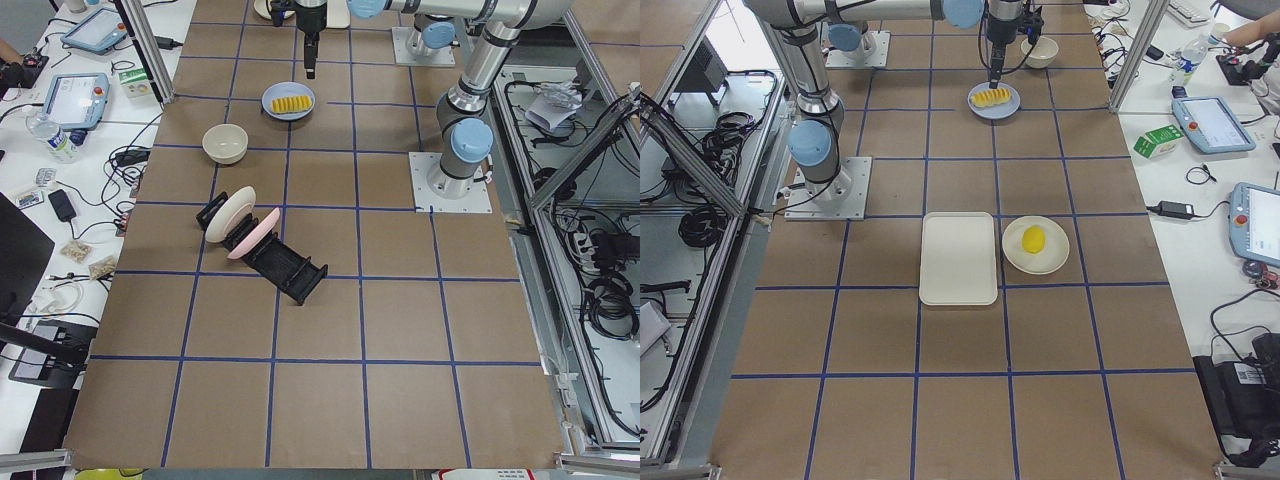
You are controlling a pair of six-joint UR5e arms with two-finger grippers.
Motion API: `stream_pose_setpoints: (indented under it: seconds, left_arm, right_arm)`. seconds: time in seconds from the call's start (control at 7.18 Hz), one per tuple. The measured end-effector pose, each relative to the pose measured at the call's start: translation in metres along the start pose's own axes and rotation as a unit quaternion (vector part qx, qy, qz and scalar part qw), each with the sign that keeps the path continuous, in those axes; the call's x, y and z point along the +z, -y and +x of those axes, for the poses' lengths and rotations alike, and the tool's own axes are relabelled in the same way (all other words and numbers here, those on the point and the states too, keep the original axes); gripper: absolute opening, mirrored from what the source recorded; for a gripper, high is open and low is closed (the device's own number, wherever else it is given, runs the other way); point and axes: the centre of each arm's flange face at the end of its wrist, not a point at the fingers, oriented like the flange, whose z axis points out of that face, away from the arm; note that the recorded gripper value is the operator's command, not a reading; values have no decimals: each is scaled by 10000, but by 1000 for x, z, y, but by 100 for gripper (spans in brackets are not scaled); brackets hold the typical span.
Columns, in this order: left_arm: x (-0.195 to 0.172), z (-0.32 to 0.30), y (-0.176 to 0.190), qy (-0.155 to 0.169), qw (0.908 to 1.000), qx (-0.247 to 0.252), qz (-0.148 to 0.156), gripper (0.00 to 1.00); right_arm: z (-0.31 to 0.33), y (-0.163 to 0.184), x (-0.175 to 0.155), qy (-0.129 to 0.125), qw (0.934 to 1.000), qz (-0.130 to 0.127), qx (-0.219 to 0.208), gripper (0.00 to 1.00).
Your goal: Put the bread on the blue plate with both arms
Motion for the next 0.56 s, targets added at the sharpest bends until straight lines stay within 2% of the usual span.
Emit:
stream_pose_setpoints:
  seconds: [0.56]
  left_arm:
    - [0,0,0,1,10000,7,11,100]
  right_arm:
    - [-7,-8,7,134,9999,-63,-48,100]
